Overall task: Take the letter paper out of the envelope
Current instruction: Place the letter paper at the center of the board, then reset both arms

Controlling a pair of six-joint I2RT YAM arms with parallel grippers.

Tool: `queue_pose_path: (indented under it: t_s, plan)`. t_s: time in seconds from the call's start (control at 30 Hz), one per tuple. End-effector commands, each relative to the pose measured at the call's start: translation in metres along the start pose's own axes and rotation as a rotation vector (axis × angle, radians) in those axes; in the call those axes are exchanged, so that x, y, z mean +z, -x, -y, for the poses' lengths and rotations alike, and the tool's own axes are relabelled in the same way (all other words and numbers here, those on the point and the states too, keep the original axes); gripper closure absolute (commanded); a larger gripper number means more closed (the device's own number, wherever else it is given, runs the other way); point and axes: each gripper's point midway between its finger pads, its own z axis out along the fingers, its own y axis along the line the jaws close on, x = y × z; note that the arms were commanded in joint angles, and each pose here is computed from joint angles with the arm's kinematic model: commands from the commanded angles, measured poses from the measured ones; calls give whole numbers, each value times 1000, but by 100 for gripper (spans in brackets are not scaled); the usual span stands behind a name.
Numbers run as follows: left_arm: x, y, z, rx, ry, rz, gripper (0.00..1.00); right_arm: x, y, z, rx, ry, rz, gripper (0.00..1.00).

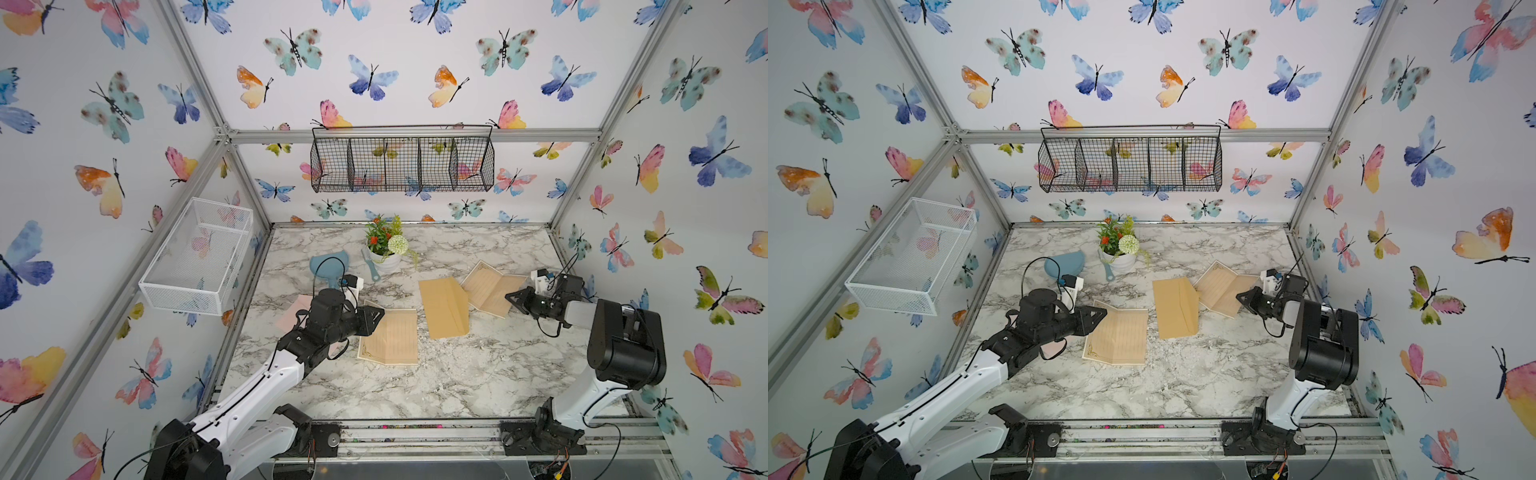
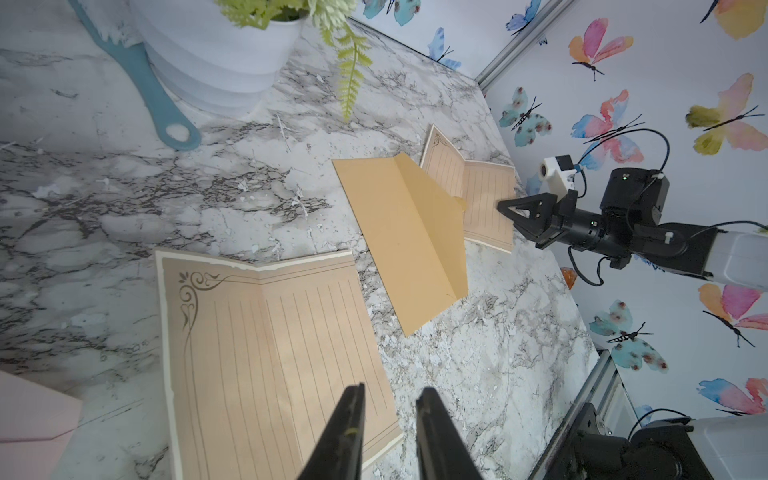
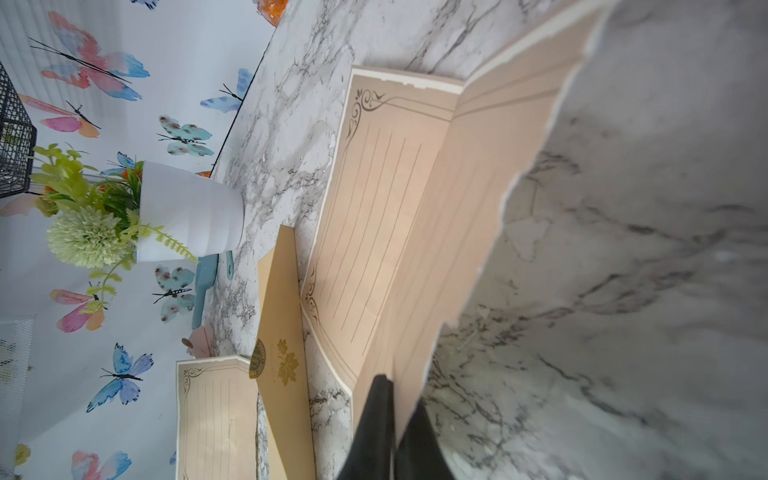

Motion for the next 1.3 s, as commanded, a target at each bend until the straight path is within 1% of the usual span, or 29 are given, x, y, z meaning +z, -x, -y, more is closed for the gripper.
queue_pose_path:
  t_s: [0.0, 0.1, 0.2, 0.27, 0.37, 0.43, 0.47, 0.53, 0.57, 0.63, 0.7, 0.8, 0.87, 0.97, 1.03, 1.1, 1.17, 1.2, 1.23, 1.27]
  plan:
    - [-7, 3, -3, 13, 5, 15, 73, -2, 2, 11, -15, -63, 29, 87]
    - [-8, 4, -7, 10, 13, 20, 72, -5, 2, 20, -19, -122, 44, 69]
    - [-8, 5, -11, 5, 26, 26, 71, -12, 4, 28, -30, -194, 69, 55]
    - [-9, 8, -16, 5, 39, 42, 67, -20, 8, 28, -47, -233, 102, 45]
    - [-12, 14, -30, 5, 92, 88, 50, -42, 21, 18, -93, -277, 187, 37]
    - [-16, 19, -51, -11, 170, 128, 26, -62, 33, 4, -145, -303, 265, 32]
    - [-19, 22, -63, -21, 218, 145, 19, -72, 39, -3, -174, -313, 306, 29]
    - [-28, 33, -90, -35, 323, 200, 10, -95, 51, -19, -243, -338, 403, 22]
    - [-32, 39, -100, -38, 356, 225, 9, -104, 55, -24, -269, -352, 444, 19]
    - [-41, 49, -119, -46, 409, 273, 7, -120, 61, -29, -308, -387, 516, 16]
    - [-55, 62, -142, -54, 488, 332, 7, -127, 63, -26, -327, -422, 553, 15]
    - [-75, 74, -172, -48, 617, 412, 6, -122, 59, -13, -304, -449, 551, 15]
    - [-86, 80, -189, -41, 682, 464, 6, -113, 55, -4, -290, -435, 548, 15]
    - [-93, 84, -205, -4, 706, 527, 6, -100, 50, 0, -314, -382, 563, 13]
    - [-89, 83, -210, 60, 710, 535, 7, -97, 46, 1, -373, -363, 599, 12]
    - [-84, 76, -219, 106, 726, 550, 7, -103, 41, 8, -399, -389, 671, 12]
    - [-79, 68, -228, 124, 732, 570, 7, -111, 37, 5, -475, -396, 749, 13]
    - [-77, 68, -231, 129, 726, 597, 8, -115, 32, 6, -496, -401, 785, 14]
    - [-73, 69, -230, 145, 707, 596, 10, -120, 32, 4, -500, -398, 818, 14]
    - [-65, 69, -230, 153, 694, 550, 11, -120, 31, 3, -505, -393, 824, 13]
